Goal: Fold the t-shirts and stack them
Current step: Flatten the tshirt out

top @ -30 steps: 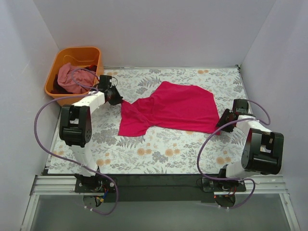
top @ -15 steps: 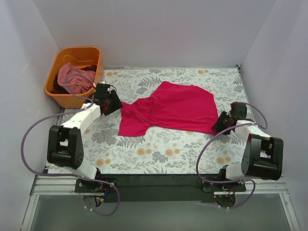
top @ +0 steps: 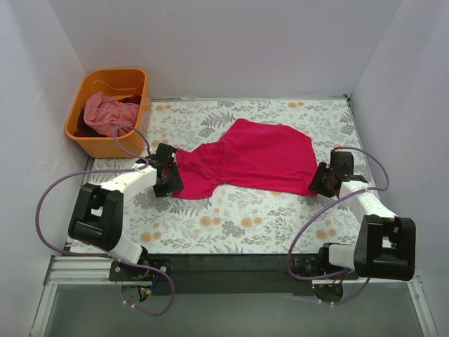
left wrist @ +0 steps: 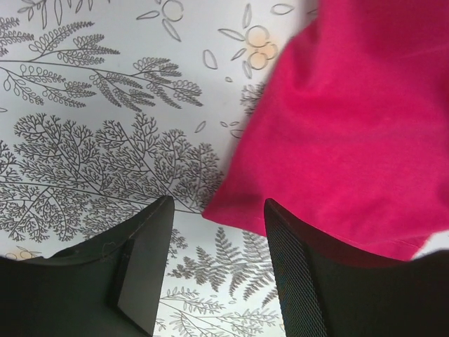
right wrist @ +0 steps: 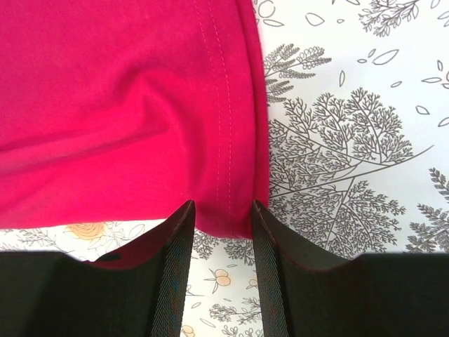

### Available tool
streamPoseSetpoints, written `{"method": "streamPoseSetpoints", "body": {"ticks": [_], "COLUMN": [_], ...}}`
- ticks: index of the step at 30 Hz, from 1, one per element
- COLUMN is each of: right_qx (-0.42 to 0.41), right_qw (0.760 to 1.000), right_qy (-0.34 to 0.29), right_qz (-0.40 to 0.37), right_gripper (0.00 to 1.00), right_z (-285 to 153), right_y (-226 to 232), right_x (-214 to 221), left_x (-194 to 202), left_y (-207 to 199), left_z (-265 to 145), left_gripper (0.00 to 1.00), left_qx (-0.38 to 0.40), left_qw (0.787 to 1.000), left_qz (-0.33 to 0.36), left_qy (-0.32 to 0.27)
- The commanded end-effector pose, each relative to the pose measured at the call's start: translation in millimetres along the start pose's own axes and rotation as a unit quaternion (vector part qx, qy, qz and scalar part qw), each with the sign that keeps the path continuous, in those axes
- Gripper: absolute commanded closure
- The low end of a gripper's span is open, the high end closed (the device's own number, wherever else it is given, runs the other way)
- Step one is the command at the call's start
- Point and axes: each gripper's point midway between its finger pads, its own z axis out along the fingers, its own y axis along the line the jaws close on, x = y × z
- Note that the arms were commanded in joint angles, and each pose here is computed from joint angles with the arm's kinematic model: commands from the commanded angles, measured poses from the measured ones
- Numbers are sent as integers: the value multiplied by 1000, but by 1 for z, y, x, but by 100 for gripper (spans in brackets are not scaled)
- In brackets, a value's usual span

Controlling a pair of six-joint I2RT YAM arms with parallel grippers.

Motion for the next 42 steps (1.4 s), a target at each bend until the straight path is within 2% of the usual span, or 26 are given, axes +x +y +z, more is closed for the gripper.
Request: {"method": "streamPoseSetpoints", "body": {"ticks": [1,9,12,13,16,17,18,21,24,29,35,42], "right_qx": [26,41,48,48,54,55,56,57,59,70,113,90], "right_qw": [1000,999,998,998,998,998,998,998,998,997,992,994], "right_qy": [-9,-17,-18,-20,-21,-21,-18,-11,-8,9,41,64], "right_qz": [-14,-27,-29,-29,-31,-31,-32,-31,-33,-32,-24,-6], "right_gripper": [55,53,53,53,53,52,53,47,45,45,45,47], "right_z": [-2,-2,-2,-2,-2,-2,0,2,3,8,7,9], "right_y": [-8,-11,-13,-12,-13,-14,-14,-14,-13,-18,-34,-27], "right_x": [-1,-5,-6,-8,-10,-10,-9,-6,-6,1,18,32], "left_x": [5,14,19,22,30,31,31,29,22,12,17,10], "left_y": [8,7,7,8,9,10,10,12,13,11,14,15], "left_z": [8,20,21,22,22,21,20,13,3,-9,-3,-7], "left_gripper": [48,53,62,72,85,95,100,100,100,100,100,100], "left_qx": [-31,-51,-51,-54,-53,-53,-53,-53,-48,-33,-30,-31], "left_qw": [999,998,998,998,997,997,997,998,999,999,999,999], "left_qz": [10,25,29,29,29,29,26,23,18,6,4,4], "left_qy": [9,21,28,32,40,40,41,32,12,-21,-25,-43]}}
